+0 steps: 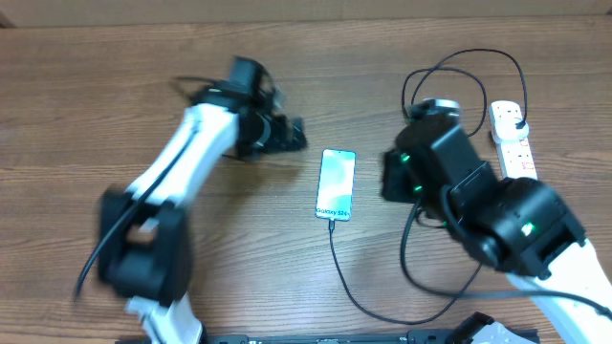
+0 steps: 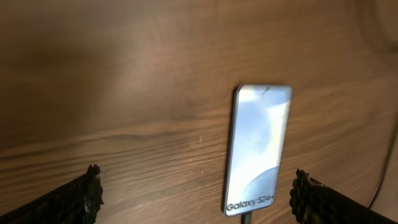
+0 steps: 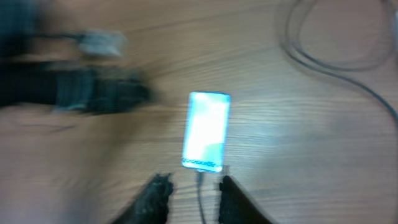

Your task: Plug charger to phone and switch on socket

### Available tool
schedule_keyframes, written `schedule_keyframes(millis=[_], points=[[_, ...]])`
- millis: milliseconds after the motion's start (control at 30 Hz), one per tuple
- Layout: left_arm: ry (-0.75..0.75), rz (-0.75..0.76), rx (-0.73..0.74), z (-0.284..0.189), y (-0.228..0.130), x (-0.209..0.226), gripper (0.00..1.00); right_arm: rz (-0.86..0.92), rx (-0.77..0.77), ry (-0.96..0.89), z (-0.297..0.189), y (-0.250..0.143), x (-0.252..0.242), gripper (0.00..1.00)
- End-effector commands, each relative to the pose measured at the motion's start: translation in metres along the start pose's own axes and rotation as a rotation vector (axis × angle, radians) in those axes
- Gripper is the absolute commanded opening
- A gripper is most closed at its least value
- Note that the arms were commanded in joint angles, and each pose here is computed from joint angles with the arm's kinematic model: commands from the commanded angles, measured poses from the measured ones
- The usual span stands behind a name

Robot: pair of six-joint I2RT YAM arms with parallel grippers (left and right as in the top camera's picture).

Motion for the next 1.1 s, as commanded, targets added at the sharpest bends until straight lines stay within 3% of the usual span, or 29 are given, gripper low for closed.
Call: schedule_keyframes(millis=[0,200,367,533,700,1067], points=[[0.155,0.112,-0.421,-0.155,-0.009,-0.030,1.00,0.268,-0.101,-0.226,0.002,0.026,-0.052,0.16],[0.384,0.098,-0.799,-0.283,-0.084,-0.045,1.00,0.573,-0.211,-0.441,0.002,0.068,-0.135,0.13],[0.587,0.074,-0.939,-0.337,-0.156,-0.037,1.00,0.777,-0.240,-0.578,0.020,0.097,-0.204,0.09],[0.676,0.085,-0.894,-0.344,-0.195,-0.029,1.00,0.833,-0.128,-0.564,0.065,0.114,-0.255,0.04],[0.726,0.094,-0.754,-0.332,-0.215,-0.020,1.00,0.952,0.038,-0.542,0.124,0.115,-0.317,0.04],[0.736,0.094,-0.693,-0.327,-0.224,-0.017,1.00,0.940,0.183,-0.412,0.197,0.112,-0.349,0.04]])
Point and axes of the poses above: each gripper's point midway between its finger pads, its own z axis out along the fingers, its own x axis along the line the jaws close on, y = z × x, the point moved 8 cm from there along -z, back along the fingers, and after that the axes turned 8 degrees about z, right-handed, at the moved point
